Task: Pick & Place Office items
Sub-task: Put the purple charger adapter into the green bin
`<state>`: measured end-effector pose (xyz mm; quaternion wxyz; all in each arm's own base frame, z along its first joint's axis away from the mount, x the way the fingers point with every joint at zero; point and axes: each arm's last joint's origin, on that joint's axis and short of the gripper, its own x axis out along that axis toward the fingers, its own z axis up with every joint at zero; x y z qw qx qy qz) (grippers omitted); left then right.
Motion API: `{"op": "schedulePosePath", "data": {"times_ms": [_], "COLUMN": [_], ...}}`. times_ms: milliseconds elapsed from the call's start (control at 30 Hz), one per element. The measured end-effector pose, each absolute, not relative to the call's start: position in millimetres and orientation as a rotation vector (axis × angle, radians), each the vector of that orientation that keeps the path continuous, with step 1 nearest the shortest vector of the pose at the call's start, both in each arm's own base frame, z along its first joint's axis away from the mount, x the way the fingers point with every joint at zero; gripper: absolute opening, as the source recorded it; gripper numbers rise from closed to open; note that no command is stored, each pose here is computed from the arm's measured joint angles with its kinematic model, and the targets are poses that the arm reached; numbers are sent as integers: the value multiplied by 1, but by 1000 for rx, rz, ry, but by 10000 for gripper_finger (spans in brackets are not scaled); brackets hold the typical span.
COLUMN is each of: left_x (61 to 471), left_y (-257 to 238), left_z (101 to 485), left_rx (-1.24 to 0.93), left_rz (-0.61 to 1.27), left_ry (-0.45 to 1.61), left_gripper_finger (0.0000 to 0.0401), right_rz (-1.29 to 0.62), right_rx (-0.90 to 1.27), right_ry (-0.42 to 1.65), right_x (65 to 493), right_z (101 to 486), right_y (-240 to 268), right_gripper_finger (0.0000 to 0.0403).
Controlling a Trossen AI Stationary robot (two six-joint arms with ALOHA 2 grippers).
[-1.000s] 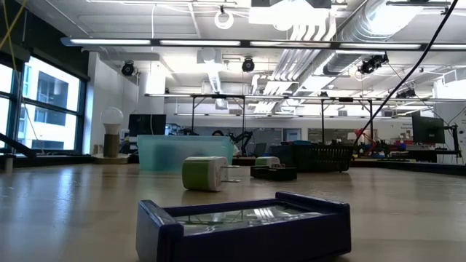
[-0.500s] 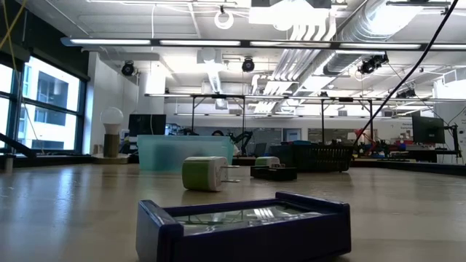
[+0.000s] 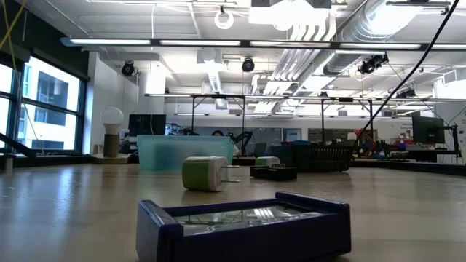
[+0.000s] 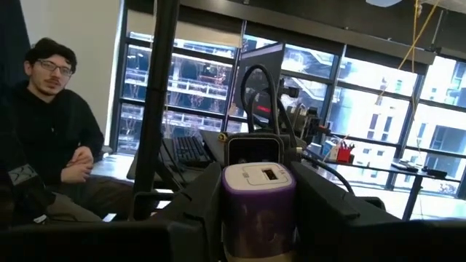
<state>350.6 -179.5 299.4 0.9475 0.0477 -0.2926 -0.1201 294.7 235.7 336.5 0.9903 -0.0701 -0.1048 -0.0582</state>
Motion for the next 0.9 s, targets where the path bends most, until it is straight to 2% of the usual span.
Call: {"op": "schedulePosePath", "data": {"times_ms": [333,700,900], "left_x": [350,348,348], "left_y": [-180,-185,-185], "left_z": [299,299,299], "left_rx": [91,91,85], "left_rz": [-215,-214,-218], "left_ry": [-589,-587,-581], "left_gripper_finger": [137,127,127], "right_rz": [-120,-116,-107], "right_rx": [-146,-148,-162], "right_ry": [-197,-177,-174], "right_x": [296,296,296], "right_z": [335,332,332], "right_y": [235,236,237], "right_gripper_finger": [118,120,189]}}
